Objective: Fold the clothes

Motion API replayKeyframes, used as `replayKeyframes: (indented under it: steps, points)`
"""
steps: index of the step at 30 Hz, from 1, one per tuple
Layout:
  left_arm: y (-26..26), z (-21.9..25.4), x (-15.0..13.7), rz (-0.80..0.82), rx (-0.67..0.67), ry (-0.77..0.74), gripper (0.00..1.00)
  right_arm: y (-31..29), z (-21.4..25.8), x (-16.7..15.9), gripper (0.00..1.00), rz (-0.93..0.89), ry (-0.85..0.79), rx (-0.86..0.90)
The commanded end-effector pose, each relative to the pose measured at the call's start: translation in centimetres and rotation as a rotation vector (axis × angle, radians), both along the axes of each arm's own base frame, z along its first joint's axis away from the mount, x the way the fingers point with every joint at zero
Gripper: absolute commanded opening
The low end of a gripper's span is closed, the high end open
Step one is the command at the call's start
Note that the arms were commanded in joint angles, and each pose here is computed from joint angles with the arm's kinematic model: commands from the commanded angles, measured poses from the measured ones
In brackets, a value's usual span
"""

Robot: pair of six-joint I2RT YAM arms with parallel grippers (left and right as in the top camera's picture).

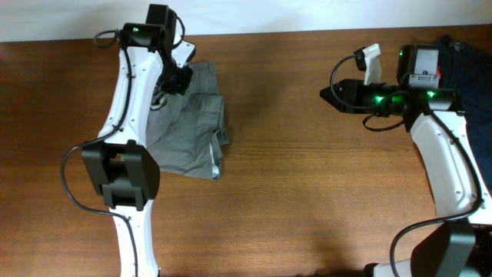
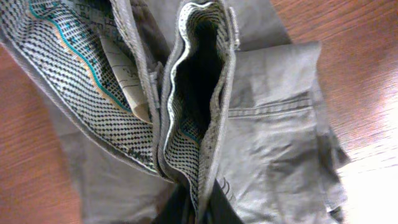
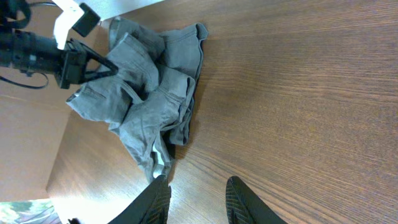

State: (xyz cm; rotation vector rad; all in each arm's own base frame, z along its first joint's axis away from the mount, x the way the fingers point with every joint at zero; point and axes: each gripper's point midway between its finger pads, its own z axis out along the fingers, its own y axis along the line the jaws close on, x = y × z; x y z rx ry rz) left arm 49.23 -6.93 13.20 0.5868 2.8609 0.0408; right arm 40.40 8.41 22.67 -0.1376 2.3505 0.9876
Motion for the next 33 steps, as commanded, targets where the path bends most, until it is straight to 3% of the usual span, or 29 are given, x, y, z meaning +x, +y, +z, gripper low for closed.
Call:
replayKeyframes:
  steps: [1,3,4,9,17,19,21,22,23,25,28,33]
  points:
    - [-3.0,-0.2,-0.3,-0.018,-0.086,0.013,0.36,0.2,1.3,-0.5,0.34,0.008,-0.03,0.015]
    - [-4.0,0.0,-0.2,-0.037,-0.096,0.0,0.59,0.2,1.3,-0.5,0.34,0.008,-0.03,0.015]
    - [-4.3,0.1,-0.1,-0.044,-0.097,-0.007,0.63,0.2,1.3,-0.5,0.35,0.008,-0.03,0.015]
    - [-4.2,1.8,0.4,-0.031,-0.095,-0.043,0.64,0.2,1.3,-0.5,0.35,0.008,-0.029,0.016]
    - [2.1,4.2,1.1,0.204,-0.075,-0.079,0.64,0.2,1.2,-0.5,0.36,0.007,-0.026,0.016]
    - [2.7,3.2,0.6,0.21,-0.116,-0.031,0.58,0.2,1.2,-0.5,0.38,0.007,-0.026,0.016]
    - [3.4,1.8,0.3,0.214,-0.143,0.019,0.44,0.2,1.2,-0.5,0.39,0.007,-0.026,0.016]
    - [3.8,1.0,0.3,0.224,-0.149,0.036,0.43,0.2,1.2,-0.5,0.39,0.007,-0.025,0.016]
    - [4.3,-0.1,0.2,0.236,-0.152,0.059,0.43,0.2,1.2,-0.5,0.4,0.007,-0.025,0.016]
    - [5.5,-2.2,0.0,0.262,-0.141,0.1,0.58,0.2,1.2,-0.6,0.43,0.008,-0.022,0.016]
    - [6.9,-5.1,-0.3,0.303,-0.173,0.158,0.72,0.2,0.8,-0.8,0.46,0.004,-0.001,0.012]
    - [7.8,-8.1,-0.3,0.355,-0.311,0.226,0.73,0.8,-0.3,-1.4,0.49,0.01,0.049,-0.019]
